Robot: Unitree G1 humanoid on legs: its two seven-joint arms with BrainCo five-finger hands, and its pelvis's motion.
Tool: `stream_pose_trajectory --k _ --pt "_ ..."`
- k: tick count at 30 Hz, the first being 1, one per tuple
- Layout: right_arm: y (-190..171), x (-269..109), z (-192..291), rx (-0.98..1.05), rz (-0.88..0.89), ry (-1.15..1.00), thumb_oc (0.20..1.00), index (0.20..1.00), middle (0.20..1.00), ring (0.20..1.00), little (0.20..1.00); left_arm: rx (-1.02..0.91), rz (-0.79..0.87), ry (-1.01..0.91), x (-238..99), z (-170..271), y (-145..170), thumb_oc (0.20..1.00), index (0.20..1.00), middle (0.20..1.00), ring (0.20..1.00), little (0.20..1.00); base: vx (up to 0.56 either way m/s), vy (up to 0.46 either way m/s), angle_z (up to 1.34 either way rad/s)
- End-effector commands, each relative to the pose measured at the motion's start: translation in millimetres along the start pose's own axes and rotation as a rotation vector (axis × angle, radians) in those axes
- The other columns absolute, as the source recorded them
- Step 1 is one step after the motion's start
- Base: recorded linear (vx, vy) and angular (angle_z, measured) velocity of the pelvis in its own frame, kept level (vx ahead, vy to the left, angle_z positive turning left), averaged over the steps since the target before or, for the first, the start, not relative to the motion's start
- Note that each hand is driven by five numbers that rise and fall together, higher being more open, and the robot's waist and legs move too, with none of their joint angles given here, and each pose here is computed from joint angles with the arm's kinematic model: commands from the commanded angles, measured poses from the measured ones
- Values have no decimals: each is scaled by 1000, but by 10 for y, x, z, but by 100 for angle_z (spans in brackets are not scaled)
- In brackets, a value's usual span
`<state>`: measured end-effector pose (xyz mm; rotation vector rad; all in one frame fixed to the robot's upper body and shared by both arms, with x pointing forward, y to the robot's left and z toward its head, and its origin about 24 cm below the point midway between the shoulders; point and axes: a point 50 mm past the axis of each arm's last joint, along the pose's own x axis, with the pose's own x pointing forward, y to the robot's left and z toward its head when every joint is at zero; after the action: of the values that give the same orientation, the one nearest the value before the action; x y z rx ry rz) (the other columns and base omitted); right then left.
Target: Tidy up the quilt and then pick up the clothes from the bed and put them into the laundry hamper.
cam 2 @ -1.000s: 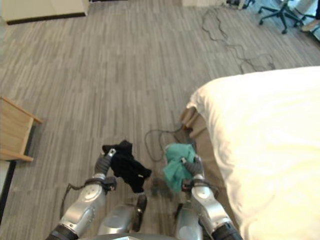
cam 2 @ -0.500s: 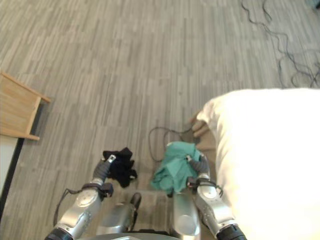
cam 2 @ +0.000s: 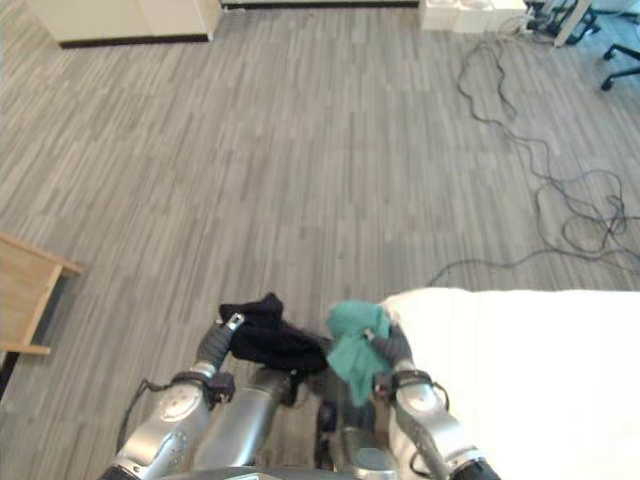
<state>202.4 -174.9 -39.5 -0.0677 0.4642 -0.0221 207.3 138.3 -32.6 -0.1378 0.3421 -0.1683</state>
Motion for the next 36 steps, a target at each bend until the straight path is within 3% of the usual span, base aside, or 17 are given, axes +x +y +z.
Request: stream_pose_trajectory --k 1,7,12,20,28,36 --pt "-46 -11 294 31 -54 -165 200 200 200 200 200 -23 -75 -168 -28 265 -60 200 200 200 200 200 687 216 29" --pt "53 -150 124 47 -14 -108 200 200 200 200 200 -45 -6 -130 -216 271 -58 200 200 200 200 200 571 328 -41" --pt "325 -140 228 64 52 -164 200 200 200 200 200 -42 48 -112 -149 181 -80 200 200 200 200 200 523 -178 105" --pt "97 -20 361 121 2 -175 200 200 200 200 200 -29 60 -92 -119 209 159 200 200 200 200 200 684 -262 164" --pt "-252 -122 189 127 -57 -106 200 200 200 200 200 -34 22 -39 -131 129 68 200 200 200 200 200 509 -213 126" --pt "-153 -148 134 130 -58 -174 200 200 200 200 200 -9 3 -146 -160 233 4 200 200 200 200 200 428 33 28"
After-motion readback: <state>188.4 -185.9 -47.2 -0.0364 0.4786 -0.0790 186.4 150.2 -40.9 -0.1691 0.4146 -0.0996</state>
